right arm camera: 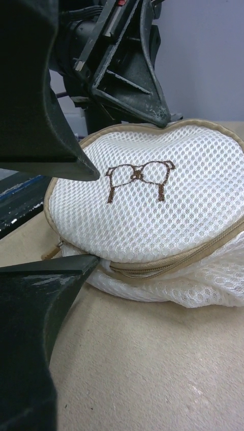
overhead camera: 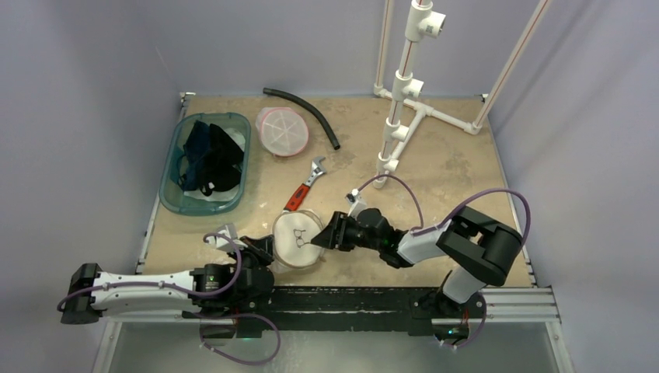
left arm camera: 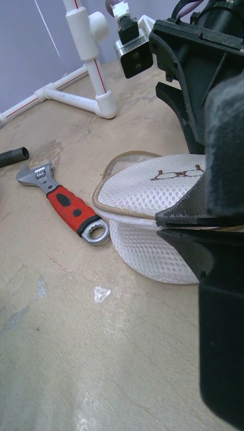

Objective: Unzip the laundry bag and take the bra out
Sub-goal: Close the laundry bag at the center of the board.

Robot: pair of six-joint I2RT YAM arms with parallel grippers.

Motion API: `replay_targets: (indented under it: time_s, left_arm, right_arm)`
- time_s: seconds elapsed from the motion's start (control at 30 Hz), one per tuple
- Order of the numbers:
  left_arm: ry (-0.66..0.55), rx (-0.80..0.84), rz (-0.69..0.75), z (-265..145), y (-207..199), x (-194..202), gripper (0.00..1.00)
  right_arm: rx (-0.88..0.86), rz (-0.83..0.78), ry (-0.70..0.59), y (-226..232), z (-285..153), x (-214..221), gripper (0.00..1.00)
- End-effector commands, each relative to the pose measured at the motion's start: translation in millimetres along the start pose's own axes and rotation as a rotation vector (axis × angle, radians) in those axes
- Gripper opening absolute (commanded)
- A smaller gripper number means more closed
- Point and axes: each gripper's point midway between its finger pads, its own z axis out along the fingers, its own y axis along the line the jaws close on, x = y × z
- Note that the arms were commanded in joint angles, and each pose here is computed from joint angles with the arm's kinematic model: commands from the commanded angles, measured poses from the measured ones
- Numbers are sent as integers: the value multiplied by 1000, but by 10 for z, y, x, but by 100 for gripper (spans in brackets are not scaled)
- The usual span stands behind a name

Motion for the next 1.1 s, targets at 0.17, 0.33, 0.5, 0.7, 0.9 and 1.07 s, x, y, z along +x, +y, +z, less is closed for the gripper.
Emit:
replay_targets:
  time_s: [0.17, 0.33, 0.5, 0.7, 0.9, 1.07]
  left_arm:
    - [-27, -19, -33, 15, -11, -40, 0]
    - [-24, -32, -27, 20, 51, -13, 0]
    - [-14, -42, -31, 23, 89, 28, 0]
    - [-4, -46, -30, 19, 73, 41, 0]
    - [-4, -49, -29, 18, 90, 43, 0]
    - [6, -49, -34, 17, 94, 67, 0]
  right_arm:
    - [-37, -7, -13, 138, -23, -61, 75]
    - [-35, -38, -44, 157, -139, -104, 75]
    - [-40, -35, -24, 151, -70, -79, 63]
    - [-1, -21, -24, 66, -44, -72, 68]
    - [8, -38, -49, 86, -126, -119, 72]
    - [-16, -40, -11, 103, -44, -62, 60]
